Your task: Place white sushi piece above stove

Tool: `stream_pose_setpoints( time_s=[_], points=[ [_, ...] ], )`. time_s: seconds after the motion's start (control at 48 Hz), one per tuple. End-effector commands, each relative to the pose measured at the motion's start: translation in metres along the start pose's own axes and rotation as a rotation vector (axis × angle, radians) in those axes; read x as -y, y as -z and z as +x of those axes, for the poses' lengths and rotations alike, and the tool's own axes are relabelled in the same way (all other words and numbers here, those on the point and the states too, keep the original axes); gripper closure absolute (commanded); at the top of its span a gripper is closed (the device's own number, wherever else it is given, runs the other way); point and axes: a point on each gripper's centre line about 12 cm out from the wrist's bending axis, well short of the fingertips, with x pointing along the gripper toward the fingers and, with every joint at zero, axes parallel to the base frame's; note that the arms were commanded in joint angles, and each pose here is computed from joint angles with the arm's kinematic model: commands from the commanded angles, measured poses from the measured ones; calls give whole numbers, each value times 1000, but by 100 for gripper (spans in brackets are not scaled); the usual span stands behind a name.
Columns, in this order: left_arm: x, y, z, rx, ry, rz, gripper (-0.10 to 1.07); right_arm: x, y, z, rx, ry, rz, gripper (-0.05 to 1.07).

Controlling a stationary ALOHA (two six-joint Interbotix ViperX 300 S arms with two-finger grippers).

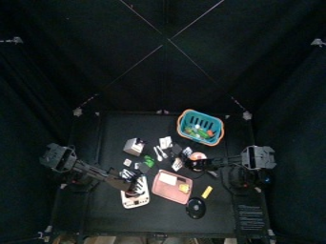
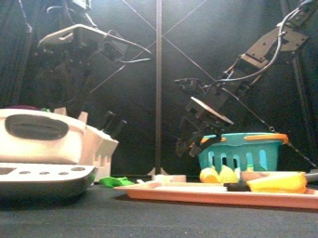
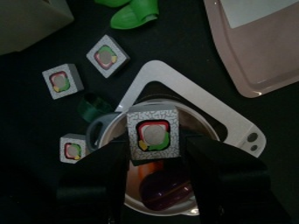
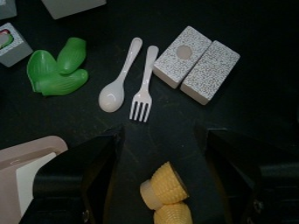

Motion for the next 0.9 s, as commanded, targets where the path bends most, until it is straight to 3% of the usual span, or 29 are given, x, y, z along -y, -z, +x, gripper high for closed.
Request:
stream_pose_setpoints(
  time_s=[0.0, 0.125, 0.208, 0.5, 0.583, 0.75, 0.875],
  points=[
    [-8, -4, -23, 47, 27, -1, 27, -3, -7, -5, 21, -11, 10, 8],
    [-27, -1, -41, 83, 4, 9, 28, -3, -6, -6, 19, -12, 12, 8],
    [-44, 6, -41, 79, -11, 10, 28, -3, -6, -5, 18, -11, 11, 8],
    [-120, 35, -8, 35, -56, -53, 28, -5, -7, -3, 18, -11, 11, 8],
    [-136, 41, 3, 56, 4, -68, 28, -5, -6, -1, 14, -8, 10, 8],
    [-150, 48, 20, 164, 185, -55, 28, -4, -3, 4, -1, 1, 16, 8],
    [-162, 47, 36, 216, 231, -83, 28, -5, -3, 8, -6, 4, 22, 8]
  ],
)
